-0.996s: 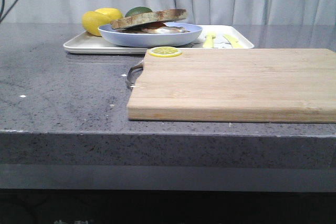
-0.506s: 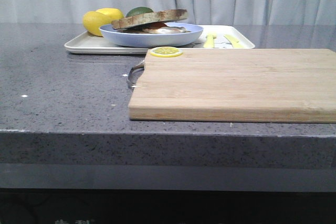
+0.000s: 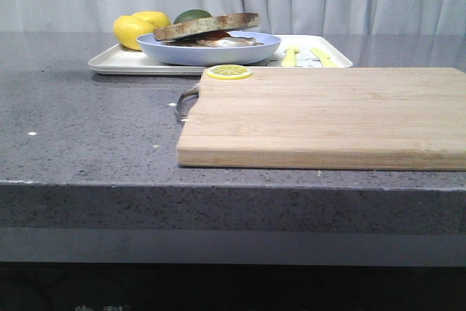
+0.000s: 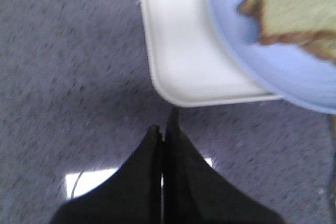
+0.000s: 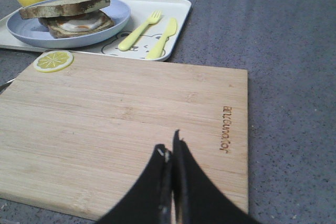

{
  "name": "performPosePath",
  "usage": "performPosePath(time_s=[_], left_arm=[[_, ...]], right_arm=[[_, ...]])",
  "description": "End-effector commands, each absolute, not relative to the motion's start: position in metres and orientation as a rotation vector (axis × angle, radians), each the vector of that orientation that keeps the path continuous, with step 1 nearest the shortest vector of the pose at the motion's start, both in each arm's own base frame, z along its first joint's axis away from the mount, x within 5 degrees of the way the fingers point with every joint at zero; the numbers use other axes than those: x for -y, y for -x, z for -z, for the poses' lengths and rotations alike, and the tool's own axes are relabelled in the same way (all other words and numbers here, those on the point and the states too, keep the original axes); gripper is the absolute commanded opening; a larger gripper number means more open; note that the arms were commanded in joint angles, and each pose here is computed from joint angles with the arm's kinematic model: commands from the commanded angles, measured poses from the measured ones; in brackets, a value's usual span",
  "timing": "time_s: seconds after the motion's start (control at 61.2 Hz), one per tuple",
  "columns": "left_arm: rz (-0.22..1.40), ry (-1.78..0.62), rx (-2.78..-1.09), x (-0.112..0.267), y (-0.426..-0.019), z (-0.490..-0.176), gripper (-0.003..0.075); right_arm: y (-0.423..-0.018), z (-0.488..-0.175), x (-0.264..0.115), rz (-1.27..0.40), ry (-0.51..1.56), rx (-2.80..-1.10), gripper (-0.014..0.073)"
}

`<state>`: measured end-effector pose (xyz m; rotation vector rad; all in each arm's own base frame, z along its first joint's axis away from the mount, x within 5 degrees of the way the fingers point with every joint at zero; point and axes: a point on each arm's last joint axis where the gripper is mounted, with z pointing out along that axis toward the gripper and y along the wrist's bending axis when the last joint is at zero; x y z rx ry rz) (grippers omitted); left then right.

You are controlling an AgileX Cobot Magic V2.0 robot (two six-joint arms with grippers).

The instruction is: Place bread and move sandwich to tray

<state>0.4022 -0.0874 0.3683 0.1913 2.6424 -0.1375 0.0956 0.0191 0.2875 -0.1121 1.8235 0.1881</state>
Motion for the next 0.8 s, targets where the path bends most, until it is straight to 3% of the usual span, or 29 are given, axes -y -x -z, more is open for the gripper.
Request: performPosePath(time_s=[0.0,0.261,0.784], left_arm=[[0.107,-0.122,-2.583,0.068,-0.376,-0.388,-0.002],[0.111,-0.058,-2.48,0.046,-0.324,-0.371,-0.002],[0.206,-0.003,-1.958,0.026,-0.175,-0.348,-0.002]], right_arm=[[-0.097,-0.303,-0.02,-0.197,0.111,-1.723,-0.006],[-0.097,-0.303,-0.02,-0.197,0.111,-1.723,-0.006],[-0.097,-0.303,-0.02,-0.197,0.111,-1.723,-0.006]])
